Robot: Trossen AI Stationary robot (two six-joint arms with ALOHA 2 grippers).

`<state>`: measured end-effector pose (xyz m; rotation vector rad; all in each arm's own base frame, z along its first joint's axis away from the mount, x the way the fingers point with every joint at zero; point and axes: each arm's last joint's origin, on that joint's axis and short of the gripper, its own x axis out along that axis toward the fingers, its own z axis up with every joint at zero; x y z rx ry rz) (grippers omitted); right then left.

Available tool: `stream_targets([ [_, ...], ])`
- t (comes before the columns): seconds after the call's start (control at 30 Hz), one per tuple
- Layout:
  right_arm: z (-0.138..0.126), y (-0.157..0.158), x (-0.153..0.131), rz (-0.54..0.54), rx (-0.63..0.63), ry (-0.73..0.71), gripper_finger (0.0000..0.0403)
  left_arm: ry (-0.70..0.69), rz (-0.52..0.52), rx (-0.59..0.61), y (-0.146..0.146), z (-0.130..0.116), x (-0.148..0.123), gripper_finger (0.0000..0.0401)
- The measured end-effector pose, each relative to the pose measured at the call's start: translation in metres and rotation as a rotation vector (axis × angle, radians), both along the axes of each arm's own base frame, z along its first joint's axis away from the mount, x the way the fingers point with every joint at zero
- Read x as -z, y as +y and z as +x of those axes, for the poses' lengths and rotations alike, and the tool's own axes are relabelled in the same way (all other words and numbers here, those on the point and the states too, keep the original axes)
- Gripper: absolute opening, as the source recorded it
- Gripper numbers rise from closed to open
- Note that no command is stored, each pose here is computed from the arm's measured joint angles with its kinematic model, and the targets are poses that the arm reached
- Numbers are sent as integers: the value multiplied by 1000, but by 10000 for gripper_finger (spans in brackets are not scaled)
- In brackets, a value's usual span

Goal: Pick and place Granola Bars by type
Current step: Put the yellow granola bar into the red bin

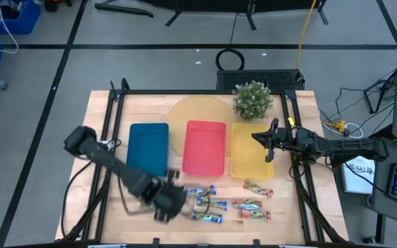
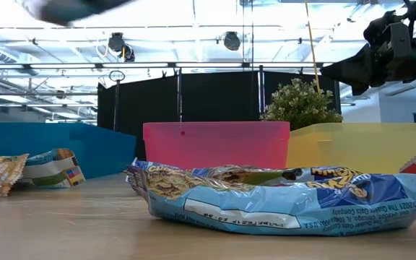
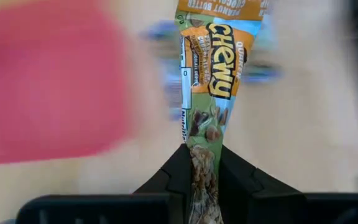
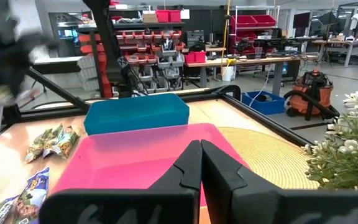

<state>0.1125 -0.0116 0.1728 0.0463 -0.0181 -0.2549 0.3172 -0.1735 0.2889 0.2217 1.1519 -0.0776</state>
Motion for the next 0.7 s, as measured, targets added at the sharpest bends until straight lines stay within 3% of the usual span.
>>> stream_targets([
  [0.13, 0, 0, 1, 1, 0, 6, 0, -71, 73, -19, 49, 26, -19, 56],
  [0.23, 1, 0, 1, 9, 0, 7, 0, -106, 93, -19, 84, 48, -17, 56],
  [0.47, 1, 0, 2, 12, 1, 13, 0, 22, 111, -60, 146, 85, 37, 57],
  [0.7, 1, 0, 3, 6, 1, 25, 0, 101, 51, -69, 175, 111, 94, 57],
])
